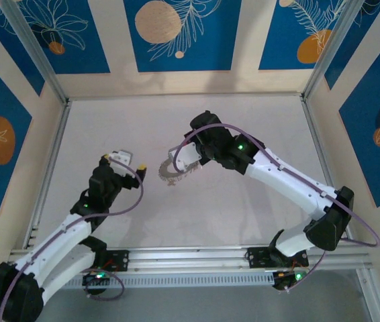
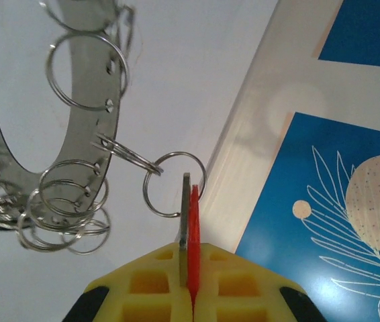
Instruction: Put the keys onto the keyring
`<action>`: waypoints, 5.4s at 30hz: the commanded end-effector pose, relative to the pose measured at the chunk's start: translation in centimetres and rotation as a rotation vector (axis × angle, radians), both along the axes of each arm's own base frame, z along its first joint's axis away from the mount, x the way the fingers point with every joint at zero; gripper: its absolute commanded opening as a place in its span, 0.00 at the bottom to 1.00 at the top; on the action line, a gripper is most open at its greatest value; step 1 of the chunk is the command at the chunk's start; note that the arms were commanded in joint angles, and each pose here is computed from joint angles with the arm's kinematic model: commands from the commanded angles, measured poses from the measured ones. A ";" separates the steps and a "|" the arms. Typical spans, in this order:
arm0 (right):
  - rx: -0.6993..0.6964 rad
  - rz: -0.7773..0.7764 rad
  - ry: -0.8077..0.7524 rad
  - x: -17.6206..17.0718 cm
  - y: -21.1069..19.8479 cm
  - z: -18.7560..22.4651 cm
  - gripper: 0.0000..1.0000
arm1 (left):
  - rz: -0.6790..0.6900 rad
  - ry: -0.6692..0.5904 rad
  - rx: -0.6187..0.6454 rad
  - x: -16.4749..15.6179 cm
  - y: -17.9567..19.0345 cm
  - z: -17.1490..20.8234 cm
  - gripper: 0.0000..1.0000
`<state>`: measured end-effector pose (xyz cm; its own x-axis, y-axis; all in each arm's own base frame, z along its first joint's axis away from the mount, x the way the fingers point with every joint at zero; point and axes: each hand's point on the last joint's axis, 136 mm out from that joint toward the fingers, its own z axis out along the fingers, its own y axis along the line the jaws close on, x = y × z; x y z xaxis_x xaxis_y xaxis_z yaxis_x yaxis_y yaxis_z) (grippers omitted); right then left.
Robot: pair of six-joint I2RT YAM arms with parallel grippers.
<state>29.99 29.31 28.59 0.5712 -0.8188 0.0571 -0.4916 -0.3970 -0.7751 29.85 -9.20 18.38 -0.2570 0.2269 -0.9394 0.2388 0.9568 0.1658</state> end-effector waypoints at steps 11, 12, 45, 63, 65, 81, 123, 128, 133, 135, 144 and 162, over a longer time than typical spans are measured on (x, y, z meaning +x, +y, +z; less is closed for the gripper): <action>0.049 -0.013 0.055 0.0 1.8 -1.0 0.00 | 0.199 -0.044 0.009 -0.9 4.4 -0.4 1.00; 0.048 -0.011 0.066 0.0 1.9 -1.4 0.00 | 0.199 -0.043 0.010 -0.8 4.4 -0.4 1.00; 0.156 0.063 0.037 10.0 7.0 -5.6 0.00 | 0.248 -0.024 0.057 -0.5 5.4 -2.1 0.99; 0.188 -0.101 0.225 8.1 1.9 -12.5 0.00 | 0.166 0.007 0.094 0.3 4.0 -2.7 1.00; 0.184 -0.123 0.238 8.6 1.1 -12.9 0.00 | 0.154 0.011 0.093 0.4 3.8 -2.8 1.00; 0.111 -0.246 0.341 12.8 -3.9 -18.8 0.00 | 0.121 0.051 0.120 0.9 3.2 -3.9 1.00; 1.528 -0.876 0.414 4.8 -21.7 -13.7 0.99 | 0.087 0.078 0.136 3.9 3.6 -4.8 1.00; 1.533 -0.892 0.456 5.4 -22.0 -15.7 0.99 | 0.104 0.112 0.036 5.6 4.8 -6.4 1.00; 1.555 -0.954 0.411 7.0 -23.4 -17.8 0.99 | 0.063 0.132 -0.003 7.3 4.2 -7.7 1.00; 1.580 -0.959 0.396 7.5 -23.8 -18.2 0.99 | 0.050 0.109 0.005 8.2 4.1 -7.5 1.00; 1.582 -1.129 0.360 9.0 -25.8 -18.9 0.99 | 0.130 0.123 -0.090 10.0 6.2 -9.2 1.00; 1.588 -1.207 0.337 9.6 -26.8 -19.1 0.99 | 0.155 0.098 -0.087 9.7 6.6 -9.7 1.00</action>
<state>39.10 2.91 8.98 -0.3786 0.0570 -0.9238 -0.1268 0.9855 0.1128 39.34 -2.82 8.08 -0.4030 0.1115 -0.9084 0.1097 0.9913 0.0730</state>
